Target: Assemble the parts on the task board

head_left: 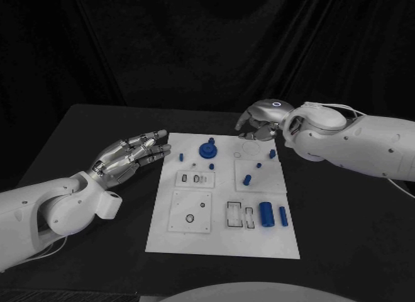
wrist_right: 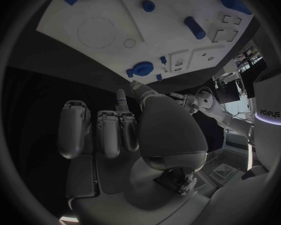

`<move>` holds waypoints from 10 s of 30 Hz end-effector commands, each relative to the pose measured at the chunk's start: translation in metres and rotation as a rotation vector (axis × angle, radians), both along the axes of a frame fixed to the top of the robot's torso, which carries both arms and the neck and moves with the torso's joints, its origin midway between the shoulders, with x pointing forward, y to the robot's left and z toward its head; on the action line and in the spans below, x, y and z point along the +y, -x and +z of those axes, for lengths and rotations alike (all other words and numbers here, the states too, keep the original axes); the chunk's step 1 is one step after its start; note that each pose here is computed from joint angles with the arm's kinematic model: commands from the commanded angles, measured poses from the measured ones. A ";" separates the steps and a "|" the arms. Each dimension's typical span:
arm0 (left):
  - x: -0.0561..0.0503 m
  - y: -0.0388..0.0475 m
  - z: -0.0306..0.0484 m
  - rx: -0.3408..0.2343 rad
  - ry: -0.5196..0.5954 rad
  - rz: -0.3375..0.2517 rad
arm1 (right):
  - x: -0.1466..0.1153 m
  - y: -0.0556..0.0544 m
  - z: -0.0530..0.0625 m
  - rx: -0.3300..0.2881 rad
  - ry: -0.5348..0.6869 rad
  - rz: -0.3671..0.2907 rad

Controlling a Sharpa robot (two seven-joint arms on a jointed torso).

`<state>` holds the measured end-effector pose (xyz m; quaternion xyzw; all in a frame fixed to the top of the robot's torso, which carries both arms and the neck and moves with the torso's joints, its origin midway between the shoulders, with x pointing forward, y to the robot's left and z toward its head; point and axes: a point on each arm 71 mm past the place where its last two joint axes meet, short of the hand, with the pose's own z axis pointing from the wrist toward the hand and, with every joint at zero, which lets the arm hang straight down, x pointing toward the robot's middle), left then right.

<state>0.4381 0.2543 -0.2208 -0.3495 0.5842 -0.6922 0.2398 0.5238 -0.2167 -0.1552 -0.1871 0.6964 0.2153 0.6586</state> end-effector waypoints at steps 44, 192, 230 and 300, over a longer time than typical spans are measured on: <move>-0.002 -0.0002 -0.0016 -0.001 0.016 -0.014 | -0.093 0.028 -0.047 0.075 -0.003 -0.212; -0.003 -0.0003 -0.0038 0.017 0.005 -0.025 | 0.106 0.057 -0.065 0.160 0.045 0.133; -0.004 -0.0012 -0.0048 0.023 -0.001 -0.028 | 0.108 0.056 -0.069 0.176 0.060 0.145; -0.115 -0.0673 0.0746 -0.166 -1.504 -0.389 | -0.001 0.031 0.045 0.166 -0.508 -0.032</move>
